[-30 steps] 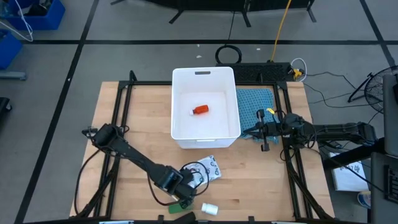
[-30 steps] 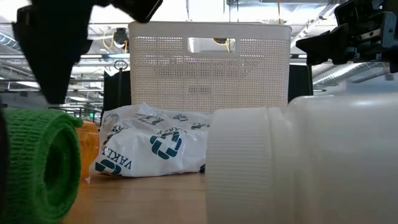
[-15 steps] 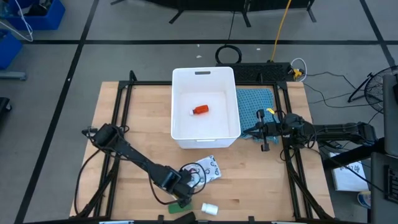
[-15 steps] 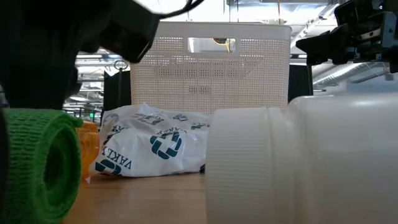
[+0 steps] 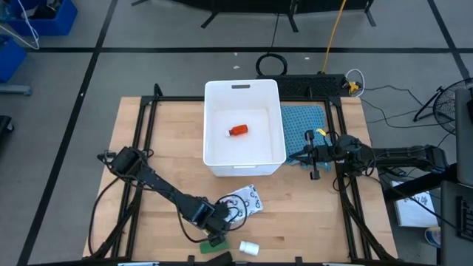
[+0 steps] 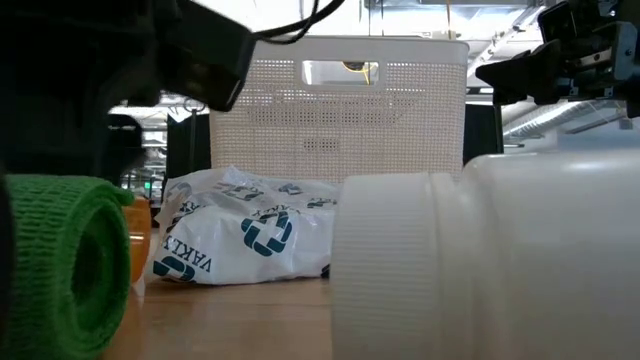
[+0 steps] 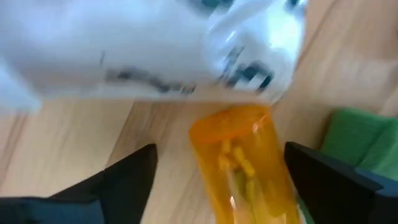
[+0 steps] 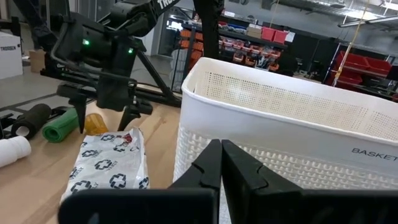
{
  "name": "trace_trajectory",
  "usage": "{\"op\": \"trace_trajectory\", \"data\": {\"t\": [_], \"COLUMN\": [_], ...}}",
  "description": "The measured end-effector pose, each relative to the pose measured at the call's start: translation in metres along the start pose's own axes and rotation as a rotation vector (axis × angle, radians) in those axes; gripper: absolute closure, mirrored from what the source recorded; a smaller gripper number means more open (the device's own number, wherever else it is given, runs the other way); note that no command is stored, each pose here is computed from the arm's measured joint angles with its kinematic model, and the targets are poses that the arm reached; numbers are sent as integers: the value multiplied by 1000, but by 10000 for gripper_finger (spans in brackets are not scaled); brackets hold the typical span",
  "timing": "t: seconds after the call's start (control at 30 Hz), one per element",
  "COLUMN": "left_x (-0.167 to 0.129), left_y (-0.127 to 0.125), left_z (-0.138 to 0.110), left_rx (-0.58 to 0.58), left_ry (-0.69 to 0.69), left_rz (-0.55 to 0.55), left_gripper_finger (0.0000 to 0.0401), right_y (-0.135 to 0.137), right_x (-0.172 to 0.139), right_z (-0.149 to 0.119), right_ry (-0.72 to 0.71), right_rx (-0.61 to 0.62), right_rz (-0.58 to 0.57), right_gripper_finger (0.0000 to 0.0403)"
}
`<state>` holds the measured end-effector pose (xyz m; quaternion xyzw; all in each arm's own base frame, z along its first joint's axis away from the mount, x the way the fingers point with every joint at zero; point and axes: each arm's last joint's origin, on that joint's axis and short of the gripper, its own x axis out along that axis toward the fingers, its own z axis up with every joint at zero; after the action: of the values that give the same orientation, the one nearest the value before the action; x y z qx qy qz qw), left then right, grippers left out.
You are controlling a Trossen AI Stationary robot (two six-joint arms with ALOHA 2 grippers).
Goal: Pick & place medical supplies in basket/bin
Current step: Put the orange medicine bottle into the white bin
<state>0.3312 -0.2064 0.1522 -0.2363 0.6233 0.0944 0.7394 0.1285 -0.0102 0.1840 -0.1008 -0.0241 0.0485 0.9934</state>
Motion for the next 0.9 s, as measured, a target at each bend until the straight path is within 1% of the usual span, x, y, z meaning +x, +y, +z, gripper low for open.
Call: {"op": "trace_trajectory", "data": {"t": [0.1, 0.27, 0.33, 0.37, 0.47, 0.57, 0.63, 0.7, 0.77, 0.9], "left_x": [-1, -1, -1, -2, -9, -26, -43, -64, -91, -148], "left_y": [-1, 2, 2, 2, 3, 4, 5, 6, 8, 17], "left_z": [2, 5, 5, 6, 6, 6, 6, 4, 2, -10], "left_rx": [13, 16, 31, 37, 64, 92, 112, 136, 164, 250], "left_ry": [-3, 44, 51, 55, 55, 3, -44, -114, -205, -403], "left_rz": [-8, -31, -35, -37, -45, -43, -43, -46, -64, -68], "left_gripper_finger": [109, 203, 235, 244, 244, 243, 226, 209, 203, 215], "right_y": [0, 0, 0, 0, 0, 0, 0, 0, 0, 0], "right_x": [0, 0, 0, 0, 0, 0, 0, 0, 0, 0], "right_z": [0, 0, 0, 0, 0, 0, 0, 0, 0, -1], "right_ry": [0, 0, 0, 0, 0, 0, 0, 1, 2, 8], "right_rx": [0, 0, 0, 0, 0, 0, 0, 0, 1, 2], "right_rz": [0, 0, 0, 0, 0, 0, 0, 0, 0, 1], "right_gripper_finger": [402, 402, 401, 401, 402, 402, 402, 402, 402, 402]}}
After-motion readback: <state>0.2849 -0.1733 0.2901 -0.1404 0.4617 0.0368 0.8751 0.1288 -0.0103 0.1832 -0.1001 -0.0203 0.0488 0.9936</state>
